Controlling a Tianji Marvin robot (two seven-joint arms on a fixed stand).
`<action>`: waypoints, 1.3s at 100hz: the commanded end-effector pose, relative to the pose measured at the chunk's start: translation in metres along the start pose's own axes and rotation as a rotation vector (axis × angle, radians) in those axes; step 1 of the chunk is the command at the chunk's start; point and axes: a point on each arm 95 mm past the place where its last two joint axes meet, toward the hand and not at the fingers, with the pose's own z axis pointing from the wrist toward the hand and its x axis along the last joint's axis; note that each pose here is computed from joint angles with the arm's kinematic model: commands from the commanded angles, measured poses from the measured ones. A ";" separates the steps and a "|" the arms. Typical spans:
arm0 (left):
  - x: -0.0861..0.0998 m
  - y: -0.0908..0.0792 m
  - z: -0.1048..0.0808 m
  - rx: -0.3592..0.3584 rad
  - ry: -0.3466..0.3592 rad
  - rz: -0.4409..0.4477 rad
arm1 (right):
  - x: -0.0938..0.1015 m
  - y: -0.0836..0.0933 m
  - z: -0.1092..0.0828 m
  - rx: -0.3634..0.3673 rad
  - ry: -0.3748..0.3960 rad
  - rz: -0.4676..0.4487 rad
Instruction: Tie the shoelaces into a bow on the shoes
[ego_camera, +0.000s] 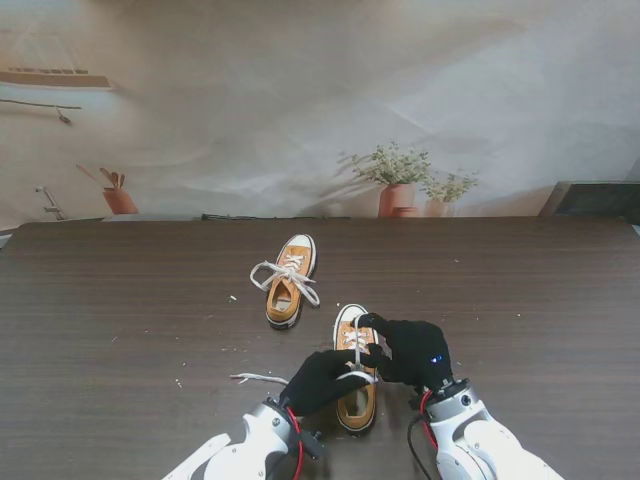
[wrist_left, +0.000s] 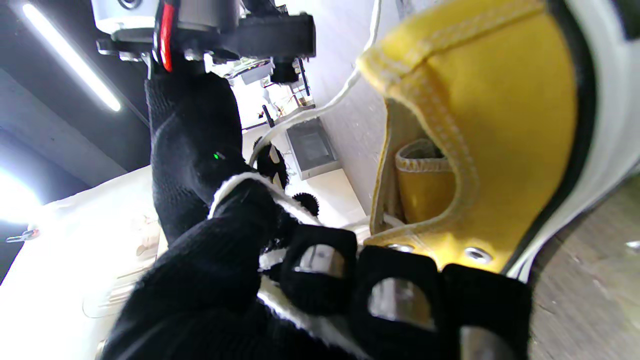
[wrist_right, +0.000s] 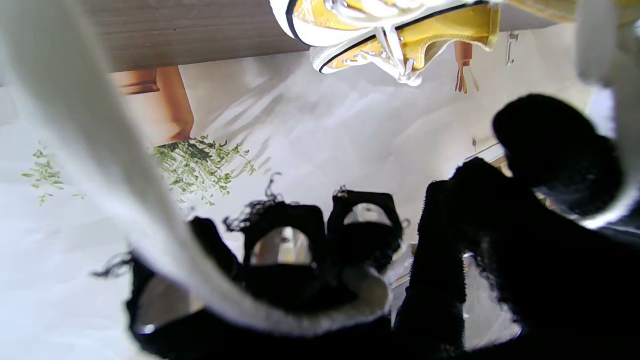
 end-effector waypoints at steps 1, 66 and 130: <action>0.003 0.003 -0.001 -0.021 0.008 0.000 | 0.001 -0.002 0.008 -0.009 -0.009 0.016; 0.003 0.004 -0.001 -0.018 0.009 -0.003 | 0.012 -0.012 0.014 -0.025 -0.080 0.182; 0.001 -0.007 -0.009 0.053 -0.017 -0.016 | 0.006 -0.026 0.003 0.037 -0.105 0.341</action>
